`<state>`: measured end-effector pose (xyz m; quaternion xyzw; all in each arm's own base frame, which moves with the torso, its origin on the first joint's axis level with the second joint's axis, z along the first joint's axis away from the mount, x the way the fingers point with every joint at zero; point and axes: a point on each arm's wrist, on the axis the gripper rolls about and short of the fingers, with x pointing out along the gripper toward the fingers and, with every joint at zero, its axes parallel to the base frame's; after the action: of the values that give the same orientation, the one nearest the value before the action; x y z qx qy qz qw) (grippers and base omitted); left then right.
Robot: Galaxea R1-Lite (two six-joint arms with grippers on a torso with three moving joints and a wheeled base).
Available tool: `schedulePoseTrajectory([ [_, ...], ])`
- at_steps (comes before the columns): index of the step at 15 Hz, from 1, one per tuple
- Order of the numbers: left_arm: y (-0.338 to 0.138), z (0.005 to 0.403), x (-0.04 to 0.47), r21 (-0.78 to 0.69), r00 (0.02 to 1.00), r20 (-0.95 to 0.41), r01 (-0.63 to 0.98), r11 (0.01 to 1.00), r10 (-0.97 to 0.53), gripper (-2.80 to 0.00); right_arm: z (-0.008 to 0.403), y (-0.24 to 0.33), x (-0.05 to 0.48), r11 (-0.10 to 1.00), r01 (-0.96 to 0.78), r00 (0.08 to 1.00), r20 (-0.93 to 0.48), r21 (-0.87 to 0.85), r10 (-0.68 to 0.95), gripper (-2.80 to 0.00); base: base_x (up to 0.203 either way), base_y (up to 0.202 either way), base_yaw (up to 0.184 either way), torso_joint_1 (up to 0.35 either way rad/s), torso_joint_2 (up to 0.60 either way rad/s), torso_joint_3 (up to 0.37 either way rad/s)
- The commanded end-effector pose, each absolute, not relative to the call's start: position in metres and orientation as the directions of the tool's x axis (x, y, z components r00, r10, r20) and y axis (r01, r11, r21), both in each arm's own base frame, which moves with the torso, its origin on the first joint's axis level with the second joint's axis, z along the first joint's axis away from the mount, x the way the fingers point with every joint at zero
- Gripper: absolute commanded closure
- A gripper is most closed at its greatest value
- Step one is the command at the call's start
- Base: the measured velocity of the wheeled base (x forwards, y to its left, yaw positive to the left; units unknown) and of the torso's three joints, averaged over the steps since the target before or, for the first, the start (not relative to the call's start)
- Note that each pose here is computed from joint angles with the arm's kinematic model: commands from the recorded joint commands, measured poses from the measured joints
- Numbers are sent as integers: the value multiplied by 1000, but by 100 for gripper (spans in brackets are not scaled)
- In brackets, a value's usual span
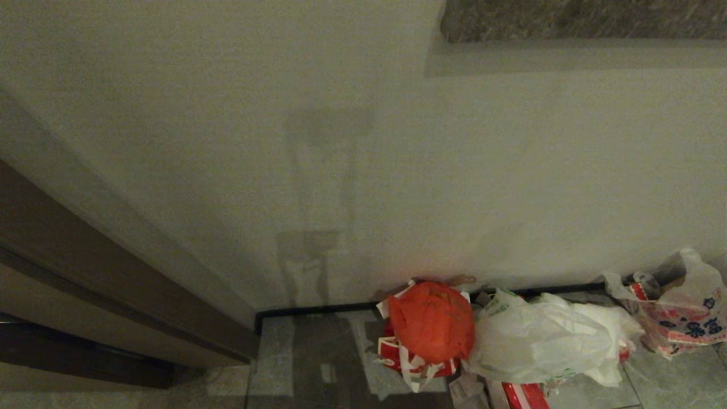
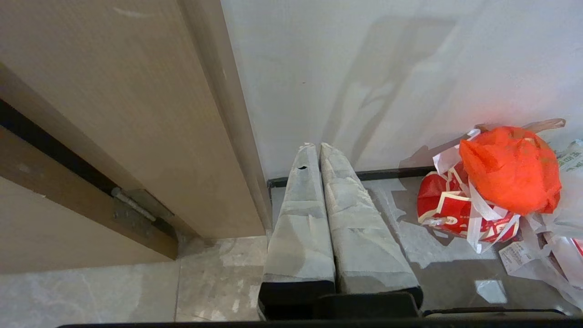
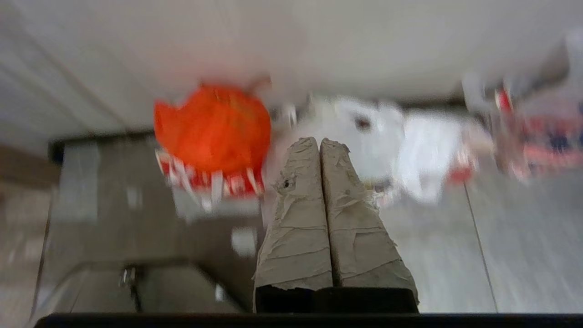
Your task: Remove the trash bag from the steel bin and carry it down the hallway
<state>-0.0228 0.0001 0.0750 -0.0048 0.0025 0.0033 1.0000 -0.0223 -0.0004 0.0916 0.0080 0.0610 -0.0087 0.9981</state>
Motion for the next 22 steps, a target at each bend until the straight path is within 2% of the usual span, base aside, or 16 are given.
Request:
schedulePoseTrajectory([
  [1,0,75,-23,-11,1000,-6,-5,1000,5,0,77,0,-25,1000,10,1000,3,13,-10,0,0,0,0,0,0,0],
  [14,0,75,-23,-5,1000,-5,-7,1000,7,0,77,0,-23,1000,4,1000,15,12,-4,0,0,0,0,0,0,5],
  [22,0,75,-23,-8,1000,-5,-7,1000,7,0,77,0,-23,1000,4,1000,14,12,-4,0,0,0,0,2,1,182],
])
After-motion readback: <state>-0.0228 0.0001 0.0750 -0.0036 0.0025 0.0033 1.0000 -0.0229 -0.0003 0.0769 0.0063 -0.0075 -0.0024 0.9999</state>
